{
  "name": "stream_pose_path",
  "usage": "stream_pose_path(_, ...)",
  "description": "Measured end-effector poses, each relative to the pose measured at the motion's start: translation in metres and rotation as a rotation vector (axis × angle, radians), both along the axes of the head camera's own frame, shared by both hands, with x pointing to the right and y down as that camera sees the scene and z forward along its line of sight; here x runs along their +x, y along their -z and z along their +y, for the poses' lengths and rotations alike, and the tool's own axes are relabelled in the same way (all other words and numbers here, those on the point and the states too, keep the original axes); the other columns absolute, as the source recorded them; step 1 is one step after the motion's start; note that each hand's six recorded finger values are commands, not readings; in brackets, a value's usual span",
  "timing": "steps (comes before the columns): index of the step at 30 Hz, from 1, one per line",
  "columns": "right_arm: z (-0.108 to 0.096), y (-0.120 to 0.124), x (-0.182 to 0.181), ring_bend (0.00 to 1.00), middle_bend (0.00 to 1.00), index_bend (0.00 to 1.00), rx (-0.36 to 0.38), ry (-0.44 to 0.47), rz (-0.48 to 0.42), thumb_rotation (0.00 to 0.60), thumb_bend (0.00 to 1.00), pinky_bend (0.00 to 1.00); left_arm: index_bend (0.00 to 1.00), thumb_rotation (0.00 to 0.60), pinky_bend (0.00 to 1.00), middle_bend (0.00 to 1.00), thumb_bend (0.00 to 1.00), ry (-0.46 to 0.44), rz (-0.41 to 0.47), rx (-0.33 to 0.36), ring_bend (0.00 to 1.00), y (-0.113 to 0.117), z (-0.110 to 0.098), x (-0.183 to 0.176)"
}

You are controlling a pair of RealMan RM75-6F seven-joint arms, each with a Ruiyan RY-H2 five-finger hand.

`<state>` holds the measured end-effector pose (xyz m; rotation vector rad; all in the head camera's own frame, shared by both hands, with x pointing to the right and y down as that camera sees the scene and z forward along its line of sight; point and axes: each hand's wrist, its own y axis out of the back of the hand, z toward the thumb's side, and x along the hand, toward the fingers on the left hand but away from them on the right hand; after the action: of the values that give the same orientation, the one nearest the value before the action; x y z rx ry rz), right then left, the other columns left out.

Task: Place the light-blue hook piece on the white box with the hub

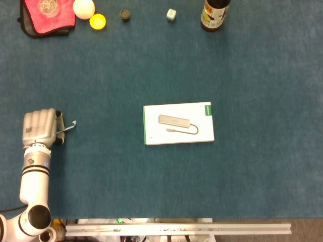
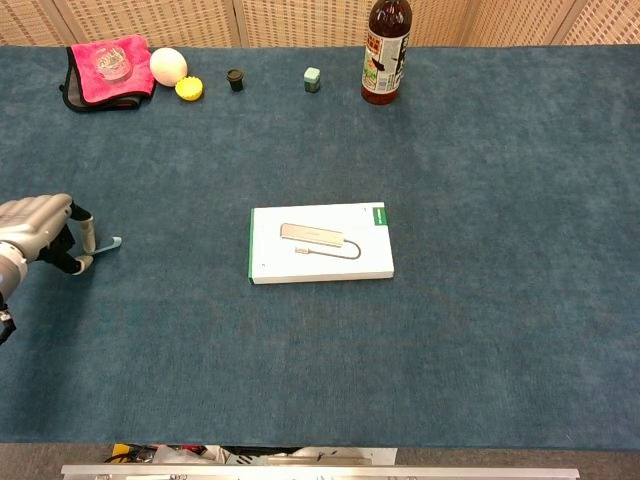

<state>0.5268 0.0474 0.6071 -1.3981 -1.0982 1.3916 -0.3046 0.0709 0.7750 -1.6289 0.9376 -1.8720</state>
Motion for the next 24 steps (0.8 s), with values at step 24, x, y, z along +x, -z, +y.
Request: stream_pose_path(24, -0.001, 0.000, -0.001, 0.25, 0.28, 0.16, 0.000, 0.001, 0.001, 0.600, 0.14, 0.33, 0.58, 0.600, 1.00, 0.99, 0.40, -0.018, 0.058, 0.045, 1.00, 0.009, -0.014, 0.007)
